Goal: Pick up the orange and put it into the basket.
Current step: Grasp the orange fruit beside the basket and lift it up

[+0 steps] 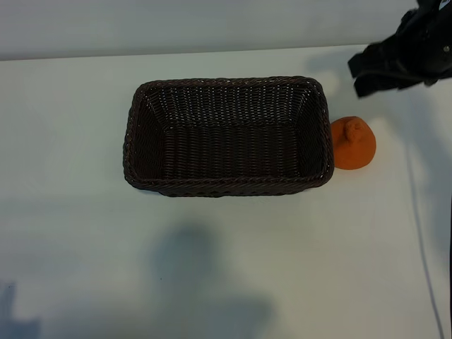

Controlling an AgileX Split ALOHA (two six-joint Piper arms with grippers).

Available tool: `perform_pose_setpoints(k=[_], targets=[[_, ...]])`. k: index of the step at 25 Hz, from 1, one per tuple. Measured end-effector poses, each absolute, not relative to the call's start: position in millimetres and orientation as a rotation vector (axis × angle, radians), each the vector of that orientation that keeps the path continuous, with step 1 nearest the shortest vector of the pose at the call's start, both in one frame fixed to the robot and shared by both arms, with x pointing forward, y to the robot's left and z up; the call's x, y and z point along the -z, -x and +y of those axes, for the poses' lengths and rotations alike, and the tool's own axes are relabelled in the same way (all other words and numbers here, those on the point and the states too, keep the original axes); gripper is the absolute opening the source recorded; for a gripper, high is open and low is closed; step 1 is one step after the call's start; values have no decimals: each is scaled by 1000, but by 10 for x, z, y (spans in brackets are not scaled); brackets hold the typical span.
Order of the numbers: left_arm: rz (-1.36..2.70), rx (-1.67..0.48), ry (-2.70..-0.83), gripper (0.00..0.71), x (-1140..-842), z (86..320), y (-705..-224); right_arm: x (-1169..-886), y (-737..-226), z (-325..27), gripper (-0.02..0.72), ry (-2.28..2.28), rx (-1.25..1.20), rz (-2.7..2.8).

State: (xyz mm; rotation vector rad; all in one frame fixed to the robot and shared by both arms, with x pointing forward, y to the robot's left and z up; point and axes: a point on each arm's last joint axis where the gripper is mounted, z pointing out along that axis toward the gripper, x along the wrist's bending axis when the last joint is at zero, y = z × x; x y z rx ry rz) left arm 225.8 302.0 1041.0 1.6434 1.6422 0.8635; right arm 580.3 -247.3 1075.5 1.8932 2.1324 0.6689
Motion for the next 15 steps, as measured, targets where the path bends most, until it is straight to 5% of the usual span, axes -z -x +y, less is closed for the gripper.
perform_pose_setpoints(k=[5,15], targets=[[1643,-862,-1644,509,-10409,3020,-2257,-10675,-5902,-2545,645,-1977,-616,1982],[1644,-862,-1645,509,-10408,3020,-2257,-10097,-6119,-2515,628,-2183,-472,1981]])
